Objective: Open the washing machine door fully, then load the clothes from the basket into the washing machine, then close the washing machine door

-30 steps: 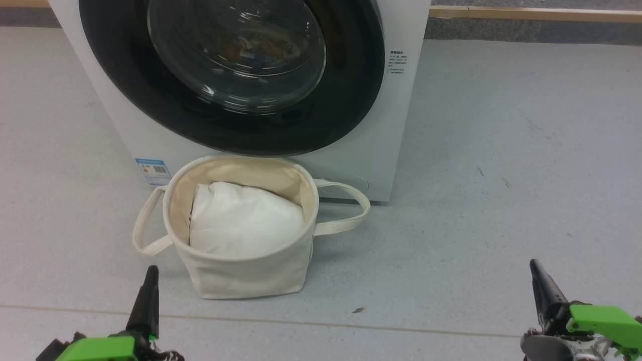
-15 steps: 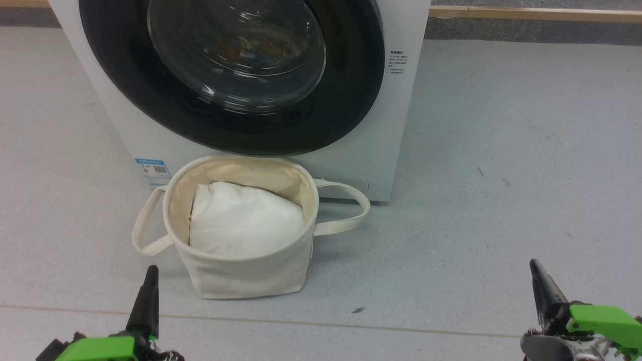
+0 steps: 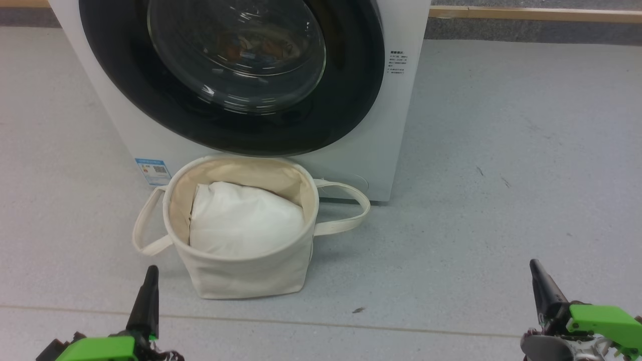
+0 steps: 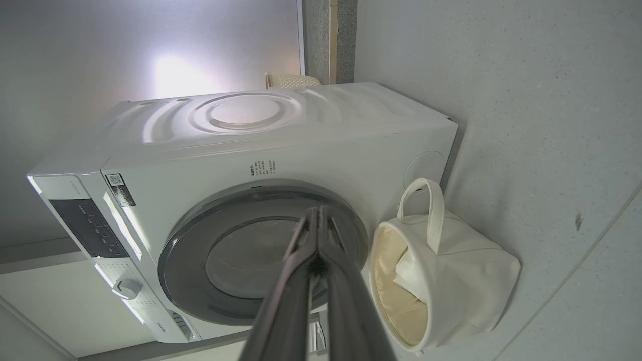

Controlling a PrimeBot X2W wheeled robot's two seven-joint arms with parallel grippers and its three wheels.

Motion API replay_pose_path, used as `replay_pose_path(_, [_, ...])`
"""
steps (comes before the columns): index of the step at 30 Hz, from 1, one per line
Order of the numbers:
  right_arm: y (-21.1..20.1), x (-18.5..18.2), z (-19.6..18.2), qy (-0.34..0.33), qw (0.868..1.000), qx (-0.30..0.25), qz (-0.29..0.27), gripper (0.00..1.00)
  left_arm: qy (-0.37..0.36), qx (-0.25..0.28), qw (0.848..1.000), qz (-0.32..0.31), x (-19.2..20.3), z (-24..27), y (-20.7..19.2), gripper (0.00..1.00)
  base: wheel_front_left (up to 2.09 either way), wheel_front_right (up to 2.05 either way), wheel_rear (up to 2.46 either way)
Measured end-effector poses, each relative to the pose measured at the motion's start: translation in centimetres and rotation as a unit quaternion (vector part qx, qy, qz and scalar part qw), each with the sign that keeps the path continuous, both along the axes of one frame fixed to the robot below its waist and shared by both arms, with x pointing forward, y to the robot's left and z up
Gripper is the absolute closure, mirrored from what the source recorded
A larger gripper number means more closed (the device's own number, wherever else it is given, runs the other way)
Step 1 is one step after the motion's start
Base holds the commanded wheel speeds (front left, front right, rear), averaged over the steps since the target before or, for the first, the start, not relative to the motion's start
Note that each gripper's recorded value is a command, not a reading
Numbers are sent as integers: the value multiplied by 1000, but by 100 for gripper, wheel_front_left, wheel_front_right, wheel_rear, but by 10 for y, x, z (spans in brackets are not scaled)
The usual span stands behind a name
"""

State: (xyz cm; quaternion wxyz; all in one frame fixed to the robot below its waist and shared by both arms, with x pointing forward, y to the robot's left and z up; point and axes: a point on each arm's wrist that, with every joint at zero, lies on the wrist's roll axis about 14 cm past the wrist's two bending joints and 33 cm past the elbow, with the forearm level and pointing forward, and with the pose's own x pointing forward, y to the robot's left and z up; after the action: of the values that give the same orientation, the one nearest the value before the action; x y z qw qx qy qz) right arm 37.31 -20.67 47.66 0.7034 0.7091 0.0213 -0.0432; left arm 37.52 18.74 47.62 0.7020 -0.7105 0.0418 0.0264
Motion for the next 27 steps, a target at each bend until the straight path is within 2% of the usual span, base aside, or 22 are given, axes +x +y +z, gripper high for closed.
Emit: replay_pose_path(27, [0,0,0,0,1000,0,0,100,0,0,1000,0,0,0,0,100,0,0,0])
